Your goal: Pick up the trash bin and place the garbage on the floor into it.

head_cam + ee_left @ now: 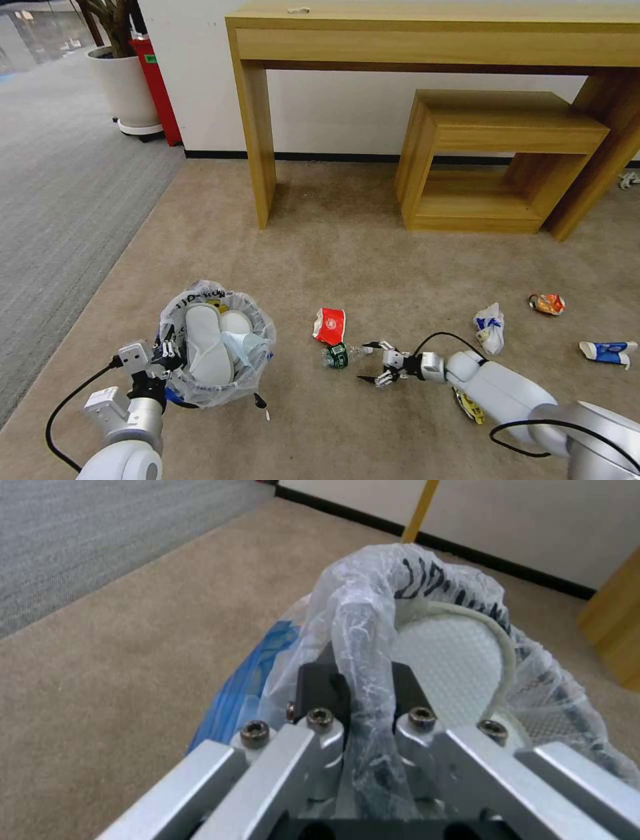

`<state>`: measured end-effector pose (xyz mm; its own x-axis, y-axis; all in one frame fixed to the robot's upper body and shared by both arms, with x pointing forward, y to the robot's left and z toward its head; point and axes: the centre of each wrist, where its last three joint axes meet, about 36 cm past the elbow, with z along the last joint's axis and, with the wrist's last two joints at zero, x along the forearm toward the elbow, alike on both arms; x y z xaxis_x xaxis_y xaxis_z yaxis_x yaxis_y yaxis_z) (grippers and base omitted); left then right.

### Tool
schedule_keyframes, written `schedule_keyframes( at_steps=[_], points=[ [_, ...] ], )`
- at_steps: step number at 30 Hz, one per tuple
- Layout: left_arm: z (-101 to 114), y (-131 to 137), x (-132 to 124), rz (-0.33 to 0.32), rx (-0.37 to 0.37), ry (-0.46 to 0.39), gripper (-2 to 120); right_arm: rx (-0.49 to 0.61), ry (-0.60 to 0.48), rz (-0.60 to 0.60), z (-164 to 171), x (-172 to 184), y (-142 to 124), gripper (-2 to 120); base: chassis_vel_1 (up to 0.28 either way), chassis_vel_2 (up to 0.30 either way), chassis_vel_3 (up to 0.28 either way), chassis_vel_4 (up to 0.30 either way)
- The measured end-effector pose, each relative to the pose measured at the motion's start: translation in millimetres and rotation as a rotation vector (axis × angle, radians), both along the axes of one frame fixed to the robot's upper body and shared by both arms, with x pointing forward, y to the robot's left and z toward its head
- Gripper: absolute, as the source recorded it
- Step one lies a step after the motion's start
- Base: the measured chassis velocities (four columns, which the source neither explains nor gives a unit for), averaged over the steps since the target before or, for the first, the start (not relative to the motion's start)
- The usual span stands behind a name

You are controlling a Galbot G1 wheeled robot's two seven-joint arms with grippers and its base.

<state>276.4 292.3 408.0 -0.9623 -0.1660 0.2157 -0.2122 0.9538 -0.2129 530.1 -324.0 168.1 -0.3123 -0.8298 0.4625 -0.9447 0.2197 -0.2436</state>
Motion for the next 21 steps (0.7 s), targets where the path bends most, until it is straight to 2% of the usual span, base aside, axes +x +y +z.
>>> schedule_keyframes(
  at_steps=[7, 21],
  points=[
    [4.2, 0.8, -2.8, -0.005, 0.003, -0.009, 3, 0.0, 0.005, -0.012, -2.1, 1.7, 12.3, 88, 0.0, 0.0, 0.0, 0.0],
    [3.0, -4.0, -3.0, -0.017, -0.003, -0.009, 3, -0.019, -0.003, -0.056, 1.0, 0.4, -9.5, 89, 0.0, 0.0, 0.0, 0.0]
  ],
)
